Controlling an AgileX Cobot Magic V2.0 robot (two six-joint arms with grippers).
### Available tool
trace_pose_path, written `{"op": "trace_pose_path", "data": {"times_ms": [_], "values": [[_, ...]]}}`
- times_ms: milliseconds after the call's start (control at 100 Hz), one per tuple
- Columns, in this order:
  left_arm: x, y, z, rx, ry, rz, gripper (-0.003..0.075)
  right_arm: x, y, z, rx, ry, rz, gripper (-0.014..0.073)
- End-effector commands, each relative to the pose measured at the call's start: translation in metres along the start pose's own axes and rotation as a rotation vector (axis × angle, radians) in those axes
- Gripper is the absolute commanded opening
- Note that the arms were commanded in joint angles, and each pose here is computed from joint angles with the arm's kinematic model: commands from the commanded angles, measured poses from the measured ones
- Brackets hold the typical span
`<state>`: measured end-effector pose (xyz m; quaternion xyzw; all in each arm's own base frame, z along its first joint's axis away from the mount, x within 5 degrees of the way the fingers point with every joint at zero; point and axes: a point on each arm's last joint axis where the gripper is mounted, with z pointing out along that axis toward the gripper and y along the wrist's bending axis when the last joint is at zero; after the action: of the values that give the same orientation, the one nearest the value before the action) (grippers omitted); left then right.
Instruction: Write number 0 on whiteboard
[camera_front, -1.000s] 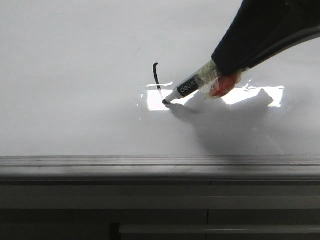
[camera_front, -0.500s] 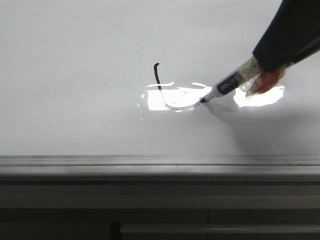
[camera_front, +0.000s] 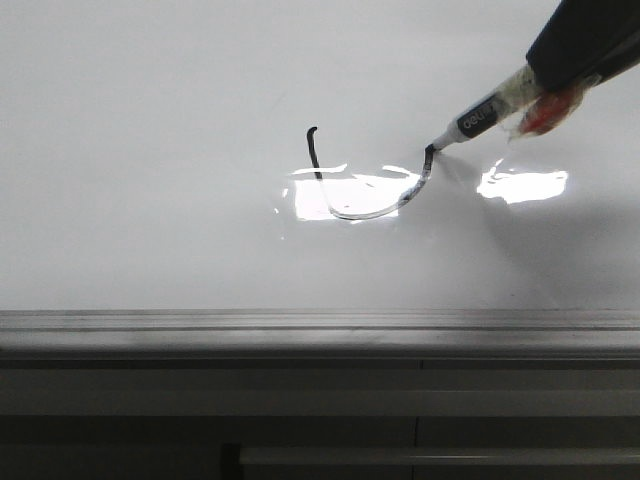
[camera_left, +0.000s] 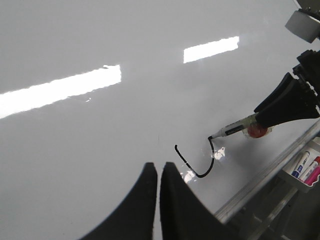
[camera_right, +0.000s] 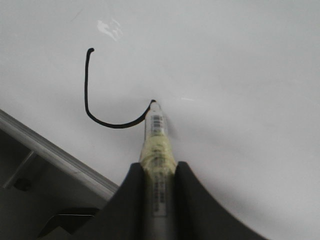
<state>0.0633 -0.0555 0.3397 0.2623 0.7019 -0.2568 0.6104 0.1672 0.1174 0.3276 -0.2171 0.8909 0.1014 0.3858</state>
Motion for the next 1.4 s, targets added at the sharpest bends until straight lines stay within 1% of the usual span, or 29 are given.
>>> {"op": "trace_pose_path", "data": {"times_ms": [0, 240, 420, 550, 780, 1020, 1150, 1390], "values": [[-0.011, -0.003, -0.001, 0.029, -0.054, 0.005, -0.002, -0.015, -0.013, 0.002, 0.125, -0.065, -0.107, -0.0053], [-0.011, -0.003, -0.001, 0.029, -0.054, 0.005, -0.002, -0.036, -0.009, 0.012, 0.122, -0.072, -0.108, -0.0053], [-0.011, -0.003, -0.001, 0.029, -0.054, 0.005, -0.002, -0.043, -0.005, 0.022, 0.11, -0.07, -0.104, -0.0053], [-0.011, -0.003, -0.001, 0.029, -0.054, 0.005, -0.002, -0.044, -0.001, 0.026, 0.093, -0.067, -0.112, -0.0053], [-0.011, -0.003, -0.001, 0.03, -0.055, 0.005, -0.002, -0.043, 0.019, 0.025, 0.031, -0.076, -0.161, -0.0053], [-0.01, -0.003, -0.001, 0.036, -0.049, -0.008, -0.002, -0.037, 0.03, 0.032, -0.002, -0.021, -0.166, -0.0053], [-0.01, -0.003, -0.001, 0.036, -0.049, -0.008, -0.002, -0.036, 0.035, 0.033, -0.016, -0.015, -0.171, -0.0053], [-0.01, -0.003, -0.001, 0.036, -0.049, -0.008, -0.002, -0.034, 0.036, 0.033, -0.032, 0.004, -0.145, -0.0053]]}}
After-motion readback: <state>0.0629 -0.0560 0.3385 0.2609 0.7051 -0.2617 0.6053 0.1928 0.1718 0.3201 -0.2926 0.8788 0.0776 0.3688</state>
